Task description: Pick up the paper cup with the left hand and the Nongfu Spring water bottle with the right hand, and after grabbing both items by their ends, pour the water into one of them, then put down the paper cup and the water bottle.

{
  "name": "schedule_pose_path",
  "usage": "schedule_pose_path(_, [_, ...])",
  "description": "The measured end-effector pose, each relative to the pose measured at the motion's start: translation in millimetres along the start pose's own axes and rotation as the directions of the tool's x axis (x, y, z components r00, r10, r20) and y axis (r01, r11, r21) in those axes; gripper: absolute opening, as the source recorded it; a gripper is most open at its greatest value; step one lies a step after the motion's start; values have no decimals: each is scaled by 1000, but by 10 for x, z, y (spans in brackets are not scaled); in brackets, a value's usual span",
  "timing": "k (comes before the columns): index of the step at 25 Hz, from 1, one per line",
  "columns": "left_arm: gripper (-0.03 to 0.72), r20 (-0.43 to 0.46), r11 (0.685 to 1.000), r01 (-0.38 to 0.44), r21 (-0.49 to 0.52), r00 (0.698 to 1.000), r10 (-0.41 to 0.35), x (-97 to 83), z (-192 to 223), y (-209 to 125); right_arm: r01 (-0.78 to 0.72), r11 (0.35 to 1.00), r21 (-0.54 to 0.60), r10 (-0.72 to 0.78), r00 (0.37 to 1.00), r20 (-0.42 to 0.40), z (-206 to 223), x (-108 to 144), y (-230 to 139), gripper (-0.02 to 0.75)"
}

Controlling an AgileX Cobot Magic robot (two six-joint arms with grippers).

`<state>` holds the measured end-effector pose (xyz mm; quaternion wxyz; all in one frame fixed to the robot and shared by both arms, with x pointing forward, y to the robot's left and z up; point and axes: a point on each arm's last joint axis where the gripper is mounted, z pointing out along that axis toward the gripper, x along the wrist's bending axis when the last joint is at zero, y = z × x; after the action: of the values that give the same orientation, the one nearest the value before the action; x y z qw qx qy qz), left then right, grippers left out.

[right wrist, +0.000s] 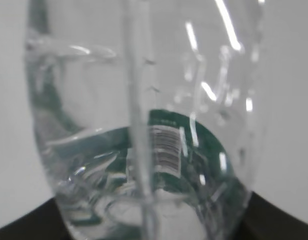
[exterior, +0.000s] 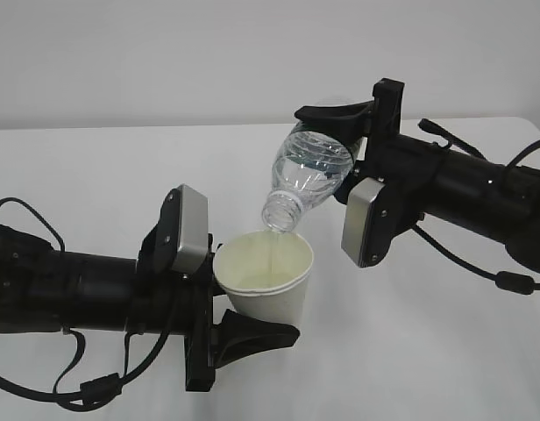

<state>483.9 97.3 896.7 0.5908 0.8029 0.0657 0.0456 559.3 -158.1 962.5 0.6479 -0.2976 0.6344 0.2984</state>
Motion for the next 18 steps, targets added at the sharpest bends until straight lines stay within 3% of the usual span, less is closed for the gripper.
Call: schedule_pose_path(18, [435,0,1000,0,0,1000,0,0,0,0,1,1000,1,-1,1000,2,0,-2,0,411])
